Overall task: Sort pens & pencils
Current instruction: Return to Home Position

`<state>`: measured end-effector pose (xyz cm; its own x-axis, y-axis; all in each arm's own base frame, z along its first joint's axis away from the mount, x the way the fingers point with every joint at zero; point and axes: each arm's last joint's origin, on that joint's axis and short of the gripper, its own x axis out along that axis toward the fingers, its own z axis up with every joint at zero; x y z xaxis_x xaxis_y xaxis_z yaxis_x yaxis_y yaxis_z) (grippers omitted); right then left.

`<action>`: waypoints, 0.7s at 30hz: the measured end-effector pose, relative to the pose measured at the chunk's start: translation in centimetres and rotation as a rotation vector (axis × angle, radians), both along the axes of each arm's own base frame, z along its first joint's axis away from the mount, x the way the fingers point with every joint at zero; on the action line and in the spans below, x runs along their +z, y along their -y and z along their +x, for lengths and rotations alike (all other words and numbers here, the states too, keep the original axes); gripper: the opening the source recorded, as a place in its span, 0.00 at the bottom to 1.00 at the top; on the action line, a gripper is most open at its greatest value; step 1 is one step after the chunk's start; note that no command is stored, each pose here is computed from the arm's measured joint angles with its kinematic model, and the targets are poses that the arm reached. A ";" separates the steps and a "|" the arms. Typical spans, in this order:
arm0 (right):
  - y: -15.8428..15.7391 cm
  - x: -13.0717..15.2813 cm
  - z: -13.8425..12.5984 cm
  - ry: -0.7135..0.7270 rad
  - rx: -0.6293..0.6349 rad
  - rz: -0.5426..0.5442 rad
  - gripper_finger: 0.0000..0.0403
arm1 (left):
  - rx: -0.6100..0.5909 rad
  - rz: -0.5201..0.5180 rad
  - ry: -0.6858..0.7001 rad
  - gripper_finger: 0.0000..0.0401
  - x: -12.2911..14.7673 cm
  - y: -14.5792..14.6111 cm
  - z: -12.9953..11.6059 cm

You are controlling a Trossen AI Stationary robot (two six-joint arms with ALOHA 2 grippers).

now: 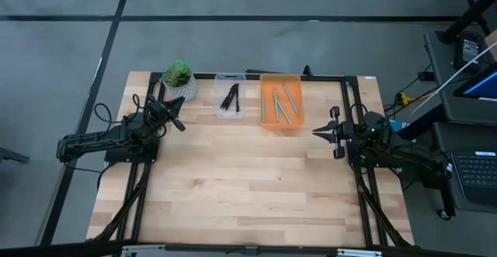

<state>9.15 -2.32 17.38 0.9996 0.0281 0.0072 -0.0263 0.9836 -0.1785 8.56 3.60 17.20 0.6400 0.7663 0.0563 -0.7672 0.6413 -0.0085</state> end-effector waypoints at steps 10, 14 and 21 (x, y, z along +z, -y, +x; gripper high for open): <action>0.0 0.0 0.0 0.000 0.000 0.000 0.10 | 0.000 0.000 0.000 0.02 0.0 0.0 0.0; 0.0 0.0 0.0 0.000 0.000 0.000 0.10 | 0.000 0.000 0.000 0.01 0.0 0.0 0.0; 0.0 0.0 0.0 0.000 0.000 0.000 0.10 | 0.000 0.000 0.000 0.02 0.0 0.0 0.0</action>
